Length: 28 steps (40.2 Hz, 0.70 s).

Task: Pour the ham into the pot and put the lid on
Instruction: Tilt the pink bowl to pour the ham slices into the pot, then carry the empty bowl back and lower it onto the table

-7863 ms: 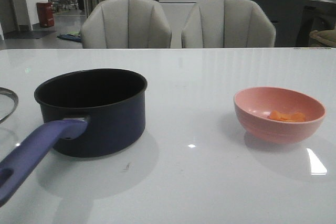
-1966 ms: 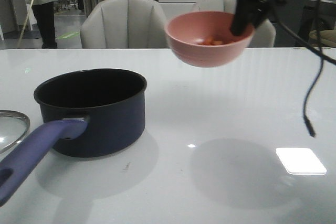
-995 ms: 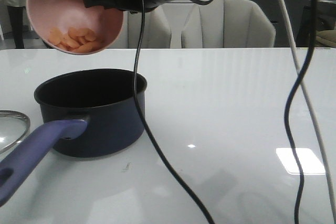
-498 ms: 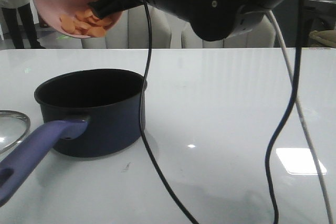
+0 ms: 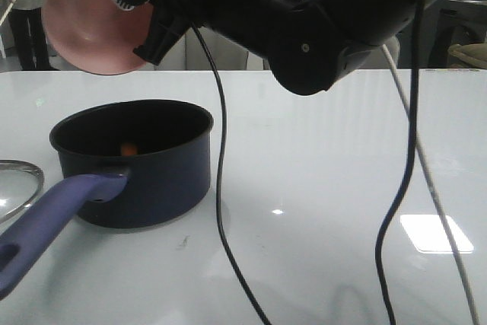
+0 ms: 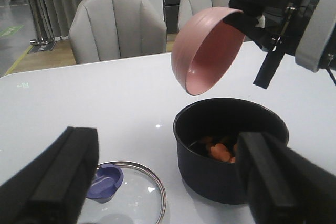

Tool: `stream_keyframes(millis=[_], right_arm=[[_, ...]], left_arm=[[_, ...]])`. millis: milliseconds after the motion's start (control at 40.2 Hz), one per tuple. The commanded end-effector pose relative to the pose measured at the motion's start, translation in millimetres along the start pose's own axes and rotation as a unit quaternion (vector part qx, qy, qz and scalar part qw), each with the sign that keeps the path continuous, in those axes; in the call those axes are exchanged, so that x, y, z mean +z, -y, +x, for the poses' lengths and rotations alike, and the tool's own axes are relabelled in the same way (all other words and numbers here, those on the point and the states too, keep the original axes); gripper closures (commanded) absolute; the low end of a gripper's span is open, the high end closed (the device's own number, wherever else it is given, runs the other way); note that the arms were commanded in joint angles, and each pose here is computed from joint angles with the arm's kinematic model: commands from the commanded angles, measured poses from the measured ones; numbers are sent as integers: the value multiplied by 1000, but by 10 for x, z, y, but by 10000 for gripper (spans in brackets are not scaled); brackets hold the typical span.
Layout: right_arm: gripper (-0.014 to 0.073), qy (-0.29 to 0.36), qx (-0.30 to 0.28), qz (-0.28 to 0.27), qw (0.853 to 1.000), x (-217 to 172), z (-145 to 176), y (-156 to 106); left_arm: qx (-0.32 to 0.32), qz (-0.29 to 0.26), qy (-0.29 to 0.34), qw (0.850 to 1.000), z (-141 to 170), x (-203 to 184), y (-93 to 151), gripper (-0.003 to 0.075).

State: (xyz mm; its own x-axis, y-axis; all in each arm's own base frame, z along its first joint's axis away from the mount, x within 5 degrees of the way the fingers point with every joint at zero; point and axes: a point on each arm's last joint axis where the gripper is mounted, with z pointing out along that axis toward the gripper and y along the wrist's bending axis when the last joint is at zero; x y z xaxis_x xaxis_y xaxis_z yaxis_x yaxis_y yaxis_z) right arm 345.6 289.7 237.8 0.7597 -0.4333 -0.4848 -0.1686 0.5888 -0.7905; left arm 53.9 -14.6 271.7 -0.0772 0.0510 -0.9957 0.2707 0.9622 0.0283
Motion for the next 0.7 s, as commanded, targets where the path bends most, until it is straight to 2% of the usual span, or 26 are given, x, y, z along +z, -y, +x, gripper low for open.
stream_keyframes(millis=[0, 75, 124, 199, 299, 398, 498, 672], right_arm=[[456, 69, -33, 92, 993, 52, -266, 379], [456, 65, -32, 92, 993, 53, -259, 380], [456, 62, -11, 92, 994, 54, -249, 383], [456, 52, 81, 105, 990, 54, -228, 436], [456, 19, 240, 132, 961, 58, -188, 571], [458, -54, 348, 108, 930, 79, -214, 734], [458, -132, 394, 65, 907, 92, -287, 911], [458, -248, 414, -21, 876, -9, -426, 1199]], left_arm=[[-1, 4, 47, 999, -154, -17, 2, 159], [-1, 4, 47, 999, -154, -17, 2, 159], [-1, 4, 47, 999, -154, -17, 2, 159], [-1, 4, 47, 999, -154, -17, 2, 159], [-1, 4, 47, 999, -154, -17, 2, 159], [-1, 4, 47, 999, -154, -17, 2, 159], [-1, 4, 47, 999, -154, -17, 2, 159], [-1, 4, 47, 999, -154, -17, 2, 159]])
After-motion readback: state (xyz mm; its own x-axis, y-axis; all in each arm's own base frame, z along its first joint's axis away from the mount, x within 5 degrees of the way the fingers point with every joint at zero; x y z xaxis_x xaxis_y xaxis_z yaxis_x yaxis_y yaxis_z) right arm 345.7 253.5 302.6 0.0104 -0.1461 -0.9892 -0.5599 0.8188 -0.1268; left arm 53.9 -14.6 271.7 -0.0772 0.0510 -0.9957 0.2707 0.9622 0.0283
